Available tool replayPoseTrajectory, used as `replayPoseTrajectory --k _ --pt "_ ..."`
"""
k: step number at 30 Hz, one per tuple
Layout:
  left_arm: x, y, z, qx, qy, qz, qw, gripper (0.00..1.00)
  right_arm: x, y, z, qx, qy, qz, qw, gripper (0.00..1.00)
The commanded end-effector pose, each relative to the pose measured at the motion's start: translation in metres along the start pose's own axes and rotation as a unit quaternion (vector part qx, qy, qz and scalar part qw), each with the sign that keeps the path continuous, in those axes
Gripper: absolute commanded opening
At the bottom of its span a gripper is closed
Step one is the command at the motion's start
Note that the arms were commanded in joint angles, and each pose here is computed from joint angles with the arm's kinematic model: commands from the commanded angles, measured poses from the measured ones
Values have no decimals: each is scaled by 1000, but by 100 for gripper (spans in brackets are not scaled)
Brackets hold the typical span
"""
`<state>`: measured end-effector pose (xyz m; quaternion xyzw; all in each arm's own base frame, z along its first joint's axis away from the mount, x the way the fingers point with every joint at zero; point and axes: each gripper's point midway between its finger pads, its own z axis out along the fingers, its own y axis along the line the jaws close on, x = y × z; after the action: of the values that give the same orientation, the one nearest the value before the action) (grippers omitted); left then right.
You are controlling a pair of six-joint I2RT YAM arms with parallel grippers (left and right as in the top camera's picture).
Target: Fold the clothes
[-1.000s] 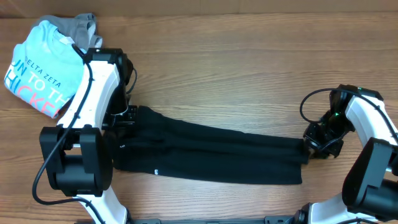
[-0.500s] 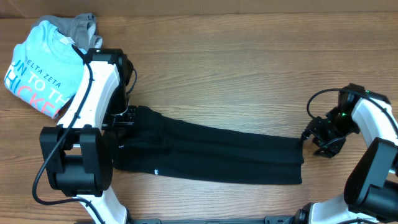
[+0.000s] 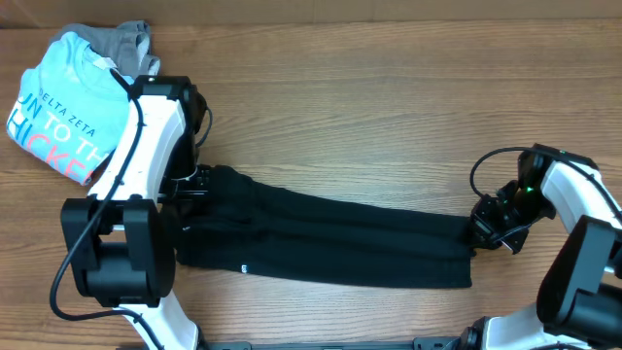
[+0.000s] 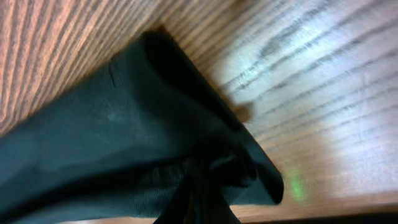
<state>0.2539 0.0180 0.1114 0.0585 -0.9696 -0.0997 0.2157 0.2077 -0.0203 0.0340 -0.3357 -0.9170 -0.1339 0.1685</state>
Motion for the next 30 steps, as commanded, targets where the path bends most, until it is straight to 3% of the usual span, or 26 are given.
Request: replayPoseTrajectory --k 1,15,16,20,24,28,30 --pt "3 15 -1 -10 -1 -28 1000 4 -6 7 -21 -16 -38 -8 999 4" --pt "4 17 0 -5 2 -34 999 8 5 -9 -5 8 -26 67 997 4" --pt "4 17 0 -5 2 -34 999 9 6 -10 -5 11 -25 67 997 13" --pt "5 17 0 -5 4 -33 999 11 3 -16 -5 29 -34 69 997 28" --pt "5 17 0 -5 4 -34 999 16 -10 -11 -7 5 -55 88 995 27" --pt "4 16 0 -1 3 -33 999 15 -26 4 -9 -34 -81 43 995 26" --pt "4 14 0 3 3 -33 999 12 -24 13 -10 -55 -76 16 995 17"
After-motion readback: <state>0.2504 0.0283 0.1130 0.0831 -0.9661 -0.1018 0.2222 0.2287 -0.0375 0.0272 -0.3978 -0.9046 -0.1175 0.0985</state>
